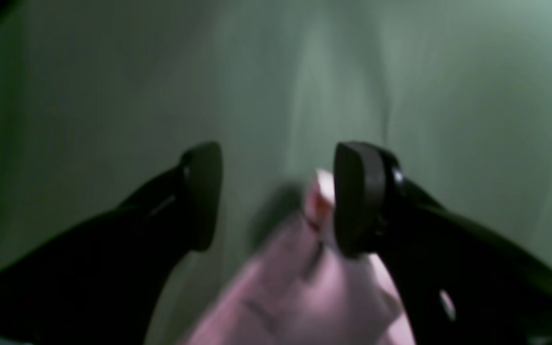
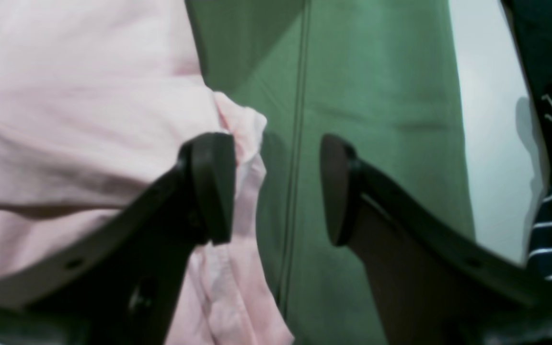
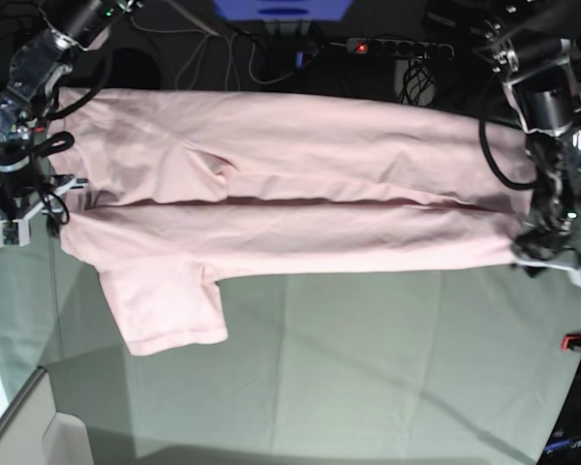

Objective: Layout the t-shirt on the table in an organized manner, then fold the t-shirt properly
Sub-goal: 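Lay the folded edge down and open both grippers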

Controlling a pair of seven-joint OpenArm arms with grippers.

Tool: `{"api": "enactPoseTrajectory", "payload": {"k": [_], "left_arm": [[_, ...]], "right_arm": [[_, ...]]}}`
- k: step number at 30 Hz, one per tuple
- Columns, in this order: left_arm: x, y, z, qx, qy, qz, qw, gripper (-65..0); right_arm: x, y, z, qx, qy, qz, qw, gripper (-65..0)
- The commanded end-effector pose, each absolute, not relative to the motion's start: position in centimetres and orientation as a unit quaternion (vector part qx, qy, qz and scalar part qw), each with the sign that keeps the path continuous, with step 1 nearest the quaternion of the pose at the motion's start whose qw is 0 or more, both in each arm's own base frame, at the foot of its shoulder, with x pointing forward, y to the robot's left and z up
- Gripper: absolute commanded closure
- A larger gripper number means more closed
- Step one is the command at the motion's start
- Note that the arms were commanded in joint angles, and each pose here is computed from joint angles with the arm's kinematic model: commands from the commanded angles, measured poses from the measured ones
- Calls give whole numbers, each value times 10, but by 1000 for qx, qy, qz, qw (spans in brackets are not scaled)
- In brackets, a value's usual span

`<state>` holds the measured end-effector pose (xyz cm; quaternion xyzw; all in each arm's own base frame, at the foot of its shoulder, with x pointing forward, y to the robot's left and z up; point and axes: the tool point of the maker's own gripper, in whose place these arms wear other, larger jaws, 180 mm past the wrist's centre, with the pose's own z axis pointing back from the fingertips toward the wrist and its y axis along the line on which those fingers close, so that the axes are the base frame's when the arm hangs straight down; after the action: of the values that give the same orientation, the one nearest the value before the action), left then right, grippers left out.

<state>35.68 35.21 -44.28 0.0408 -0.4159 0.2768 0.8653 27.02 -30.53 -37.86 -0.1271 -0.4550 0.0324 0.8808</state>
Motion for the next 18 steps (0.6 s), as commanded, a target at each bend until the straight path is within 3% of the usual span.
{"api": "enactPoseTrajectory", "payload": {"k": [1,10,18], "left_arm": [[374,354,-426,39,-441,265,856,-358],[374,335,-438,32,-425,239,872,-355],[373,336,-438,33,-426,239,872,-223]], "right_arm": [[279,-310,-363,-135,-480,35,866,-295],[279,-309,-363,-135,-480,35,866,-295],[279,-309,-363,-134,-479,35,867,-295]]}}
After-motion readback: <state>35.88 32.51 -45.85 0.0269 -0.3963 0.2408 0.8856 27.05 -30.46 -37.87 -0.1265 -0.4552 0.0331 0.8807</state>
